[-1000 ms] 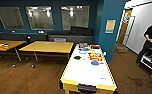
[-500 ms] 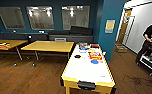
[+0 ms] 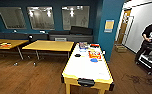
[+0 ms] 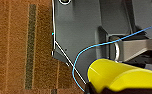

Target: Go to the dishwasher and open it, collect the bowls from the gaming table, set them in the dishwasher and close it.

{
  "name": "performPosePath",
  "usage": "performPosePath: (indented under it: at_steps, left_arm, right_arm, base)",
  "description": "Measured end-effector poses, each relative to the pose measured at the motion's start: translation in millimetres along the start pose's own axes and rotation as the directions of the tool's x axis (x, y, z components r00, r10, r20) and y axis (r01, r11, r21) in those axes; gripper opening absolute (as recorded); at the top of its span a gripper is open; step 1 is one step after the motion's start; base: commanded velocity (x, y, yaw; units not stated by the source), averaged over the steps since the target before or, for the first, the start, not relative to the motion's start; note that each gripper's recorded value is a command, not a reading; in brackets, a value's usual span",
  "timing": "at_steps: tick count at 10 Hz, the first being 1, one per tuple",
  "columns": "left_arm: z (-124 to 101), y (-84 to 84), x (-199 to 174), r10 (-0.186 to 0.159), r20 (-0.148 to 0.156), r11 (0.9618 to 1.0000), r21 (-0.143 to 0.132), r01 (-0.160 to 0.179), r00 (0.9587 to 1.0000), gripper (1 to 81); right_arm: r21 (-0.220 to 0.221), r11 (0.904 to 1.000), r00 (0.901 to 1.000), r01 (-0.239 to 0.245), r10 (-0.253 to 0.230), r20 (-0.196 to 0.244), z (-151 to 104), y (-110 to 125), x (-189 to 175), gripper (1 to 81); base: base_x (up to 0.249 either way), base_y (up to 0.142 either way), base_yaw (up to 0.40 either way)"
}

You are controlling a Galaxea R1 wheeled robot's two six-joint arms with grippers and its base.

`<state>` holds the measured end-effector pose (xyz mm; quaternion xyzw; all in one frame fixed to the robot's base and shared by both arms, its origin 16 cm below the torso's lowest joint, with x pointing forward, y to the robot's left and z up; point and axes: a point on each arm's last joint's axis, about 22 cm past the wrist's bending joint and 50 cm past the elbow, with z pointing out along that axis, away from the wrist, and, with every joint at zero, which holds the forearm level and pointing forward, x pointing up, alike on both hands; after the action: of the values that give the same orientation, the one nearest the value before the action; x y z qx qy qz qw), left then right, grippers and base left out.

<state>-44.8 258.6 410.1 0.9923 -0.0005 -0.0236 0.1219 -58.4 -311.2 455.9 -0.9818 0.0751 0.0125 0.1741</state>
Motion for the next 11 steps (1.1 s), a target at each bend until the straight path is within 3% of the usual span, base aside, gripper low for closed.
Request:
performPosePath:
  at_steps: [5, 7, 9, 11]
  left_arm:
    - [1.1, 3.1, -4.7, 0.000, 0.005, 1.0000, -0.004, 0.000, 1.0000, 1.0]
    - [0.9, 3.5, 2.4, 0.002, -0.006, 1.0000, -0.004, -0.002, 1.0000, 1.0]
    - [1.6, 5.6, -1.5, 0.001, -0.001, 1.0000, -0.006, -0.001, 1.0000, 1.0]
    - [2.9, 10.6, -2.3, 0.001, 0.000, 0.9999, -0.013, -0.001, 1.0000, 1.0]
  right_arm:
    - [0.003, 1.0000, 1.0000, 0.004, -0.004, 0.005, 3.3, -3.9, -3.4, 1.0]
    - [0.027, 0.9995, 0.9998, 0.014, -0.014, -0.011, 18.1, -29.1, 5.6, 1.0]
    - [0.054, 0.9982, 0.9997, 0.025, -0.025, 0.003, 32.6, -55.9, -2.0, 1.0]
    - [0.047, 0.9984, 0.9995, 0.030, -0.030, 0.011, 32.9, -52.9, -5.5, 1.0]
  base:
    - [-0.020, 0.000, 0.000]
    - [0.000, 0.000, 0.000]
    - [0.000, 0.000, 0.000]
    - [0.000, 0.000, 0.000]
